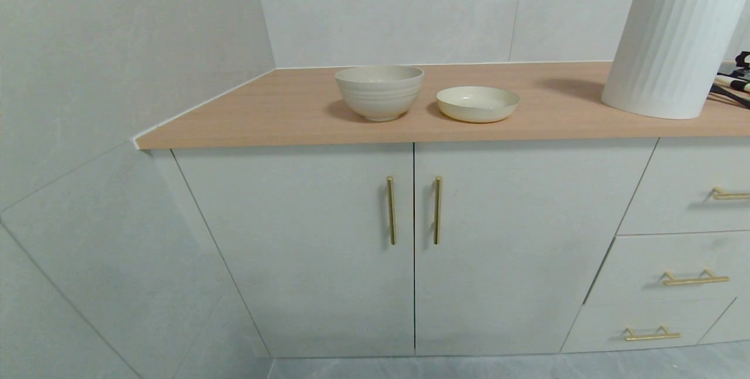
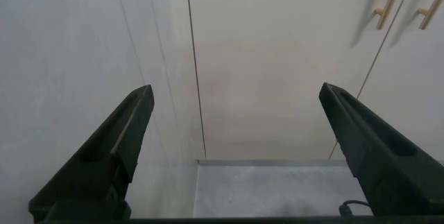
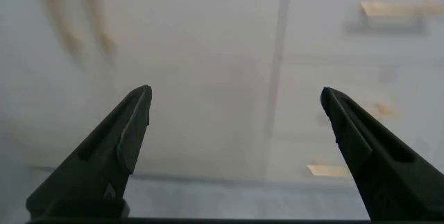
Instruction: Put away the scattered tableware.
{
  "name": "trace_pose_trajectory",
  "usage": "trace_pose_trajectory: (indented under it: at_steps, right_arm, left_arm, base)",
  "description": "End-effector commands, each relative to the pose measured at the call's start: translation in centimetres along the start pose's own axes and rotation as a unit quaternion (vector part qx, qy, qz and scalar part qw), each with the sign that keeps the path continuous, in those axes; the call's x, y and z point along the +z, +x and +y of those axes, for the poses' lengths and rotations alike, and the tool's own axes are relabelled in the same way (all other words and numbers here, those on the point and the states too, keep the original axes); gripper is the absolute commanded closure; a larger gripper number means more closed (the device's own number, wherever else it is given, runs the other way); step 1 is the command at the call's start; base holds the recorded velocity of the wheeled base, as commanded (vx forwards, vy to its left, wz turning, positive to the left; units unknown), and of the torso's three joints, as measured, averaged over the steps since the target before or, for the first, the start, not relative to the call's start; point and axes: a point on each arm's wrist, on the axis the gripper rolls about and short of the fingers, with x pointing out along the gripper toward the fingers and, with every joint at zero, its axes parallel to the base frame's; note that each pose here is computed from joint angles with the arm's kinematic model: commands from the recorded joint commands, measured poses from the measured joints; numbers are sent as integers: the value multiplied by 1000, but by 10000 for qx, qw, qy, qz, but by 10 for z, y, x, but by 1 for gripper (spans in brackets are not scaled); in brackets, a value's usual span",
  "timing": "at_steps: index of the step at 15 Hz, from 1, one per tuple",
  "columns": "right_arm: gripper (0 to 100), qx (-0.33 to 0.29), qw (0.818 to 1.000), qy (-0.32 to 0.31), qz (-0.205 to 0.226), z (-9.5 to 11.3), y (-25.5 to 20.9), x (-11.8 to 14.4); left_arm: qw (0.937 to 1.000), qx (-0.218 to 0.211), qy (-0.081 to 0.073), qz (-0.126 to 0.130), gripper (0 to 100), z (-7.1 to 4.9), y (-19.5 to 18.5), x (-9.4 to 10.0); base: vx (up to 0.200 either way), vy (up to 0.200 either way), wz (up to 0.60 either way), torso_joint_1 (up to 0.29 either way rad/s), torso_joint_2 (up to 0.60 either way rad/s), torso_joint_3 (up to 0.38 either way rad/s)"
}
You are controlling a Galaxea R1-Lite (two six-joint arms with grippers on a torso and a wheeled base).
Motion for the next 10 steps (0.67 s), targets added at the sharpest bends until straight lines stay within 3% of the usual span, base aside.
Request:
trace_pose_trajectory:
  at_steps: [1,7,10]
  right_arm:
    - [0,549,9982,233,82,2,11,45]
    - [0,1497,9747,527,1575,2,88,79]
    - [0,1900,9541,510,2256,13,136,69]
  left_arm:
    - [10000,1,-1,9,0,0,0,0]
    - [10000,1,-1,9,0,0,0,0]
    - [10000,1,7,9,0,0,0,0]
  base:
    - [0,0,0,0,0,0]
    - [0,0,0,0,0,0]
    - [0,0,0,0,0,0]
